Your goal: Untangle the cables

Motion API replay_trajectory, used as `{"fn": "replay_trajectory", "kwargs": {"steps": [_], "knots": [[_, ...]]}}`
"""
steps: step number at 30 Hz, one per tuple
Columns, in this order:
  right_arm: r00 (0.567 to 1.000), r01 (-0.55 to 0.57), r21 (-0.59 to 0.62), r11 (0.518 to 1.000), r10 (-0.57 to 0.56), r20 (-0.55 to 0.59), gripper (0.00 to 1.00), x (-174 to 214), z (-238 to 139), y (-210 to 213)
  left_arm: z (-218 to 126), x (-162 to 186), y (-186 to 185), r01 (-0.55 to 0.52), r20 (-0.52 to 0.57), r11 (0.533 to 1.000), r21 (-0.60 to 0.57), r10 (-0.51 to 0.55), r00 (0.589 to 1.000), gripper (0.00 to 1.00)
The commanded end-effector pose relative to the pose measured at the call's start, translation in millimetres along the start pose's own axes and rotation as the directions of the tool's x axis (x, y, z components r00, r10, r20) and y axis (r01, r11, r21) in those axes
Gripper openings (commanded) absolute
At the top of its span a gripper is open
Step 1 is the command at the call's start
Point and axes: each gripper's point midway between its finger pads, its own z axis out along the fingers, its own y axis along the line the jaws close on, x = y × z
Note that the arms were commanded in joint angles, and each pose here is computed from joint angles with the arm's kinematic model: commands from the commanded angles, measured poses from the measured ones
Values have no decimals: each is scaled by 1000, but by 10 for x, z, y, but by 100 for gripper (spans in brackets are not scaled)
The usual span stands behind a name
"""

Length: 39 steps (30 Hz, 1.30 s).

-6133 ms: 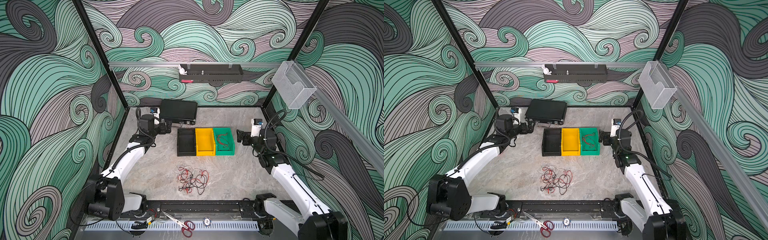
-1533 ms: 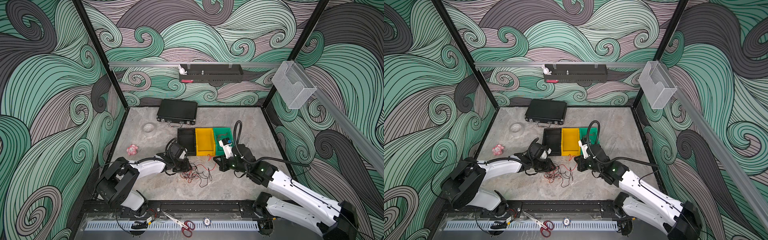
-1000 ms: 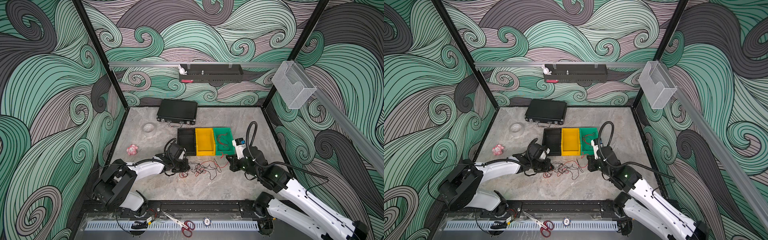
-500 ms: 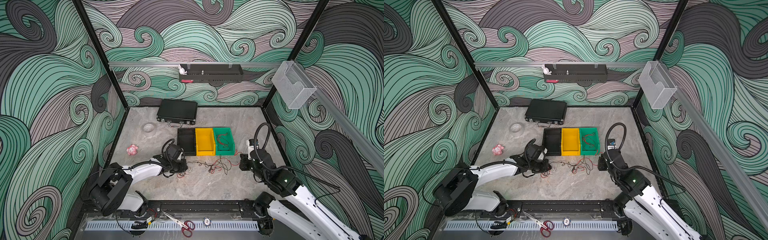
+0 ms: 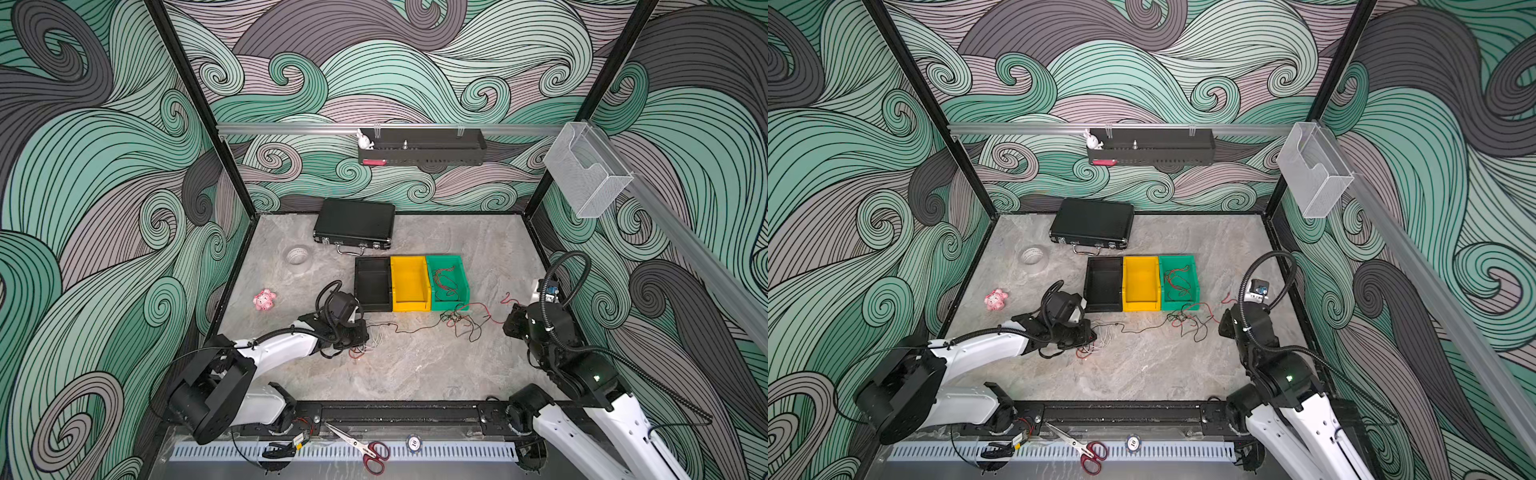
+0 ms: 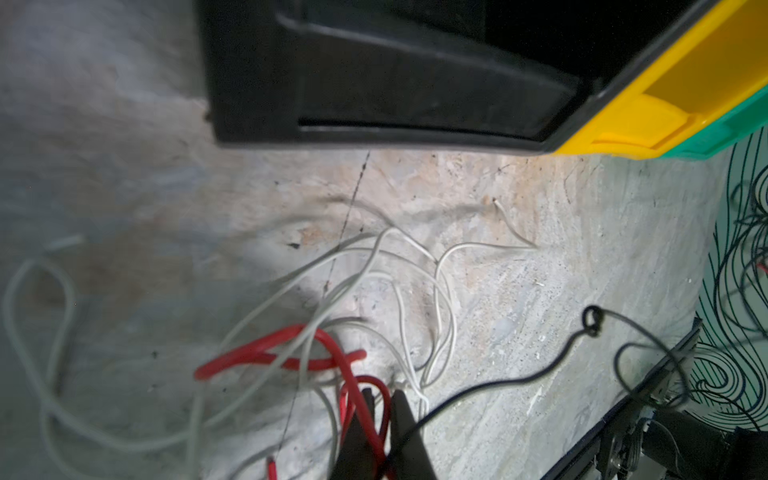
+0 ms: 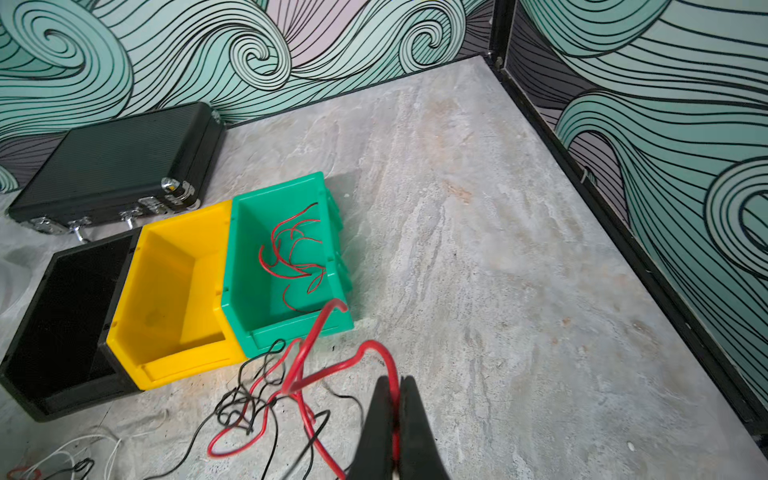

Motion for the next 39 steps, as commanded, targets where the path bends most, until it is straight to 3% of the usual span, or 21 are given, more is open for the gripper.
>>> {"fn": "replay_trajectory", "kwargs": {"steps": [1, 5, 8, 12, 16, 20, 24, 29, 39], "knots": [[999, -33, 6, 999, 33, 3, 3, -53, -39, -52, -49, 24, 158, 46, 11, 998, -47, -46, 999, 9], [998, -52, -57, 997, 51, -21, 3, -37, -16, 50, -73, 17, 133, 42, 12, 998, -38, -41, 999, 9], [996, -69, -194, 978, 58, -61, 3, 20, 13, 315, -90, -13, 37, 35, 7, 999, -2, -35, 999, 13], [987, -114, -417, 902, 56, -149, 3, 113, 6, 782, -138, -54, -165, -1, -8, 998, 68, 1, 1000, 21], [971, -177, -560, 809, 51, -235, 2, 215, 18, 1138, -208, -78, -323, -51, -19, 992, 119, 54, 998, 39], [958, -183, -606, 774, 2, -287, 2, 372, 66, 1317, -297, -79, -455, -103, -22, 981, 165, 108, 994, 56], [948, -137, -625, 768, -82, -308, 3, 553, 110, 1450, -397, -103, -484, -128, -2, 979, 162, 130, 992, 63], [924, -97, -629, 772, -166, -346, 2, 820, 181, 1593, -438, -109, -459, -135, 2, 981, 137, 136, 991, 64], [914, -47, -668, 743, -237, -328, 2, 953, 199, 1923, -457, -58, -785, -179, -8, 934, 308, 190, 982, 64]]}}
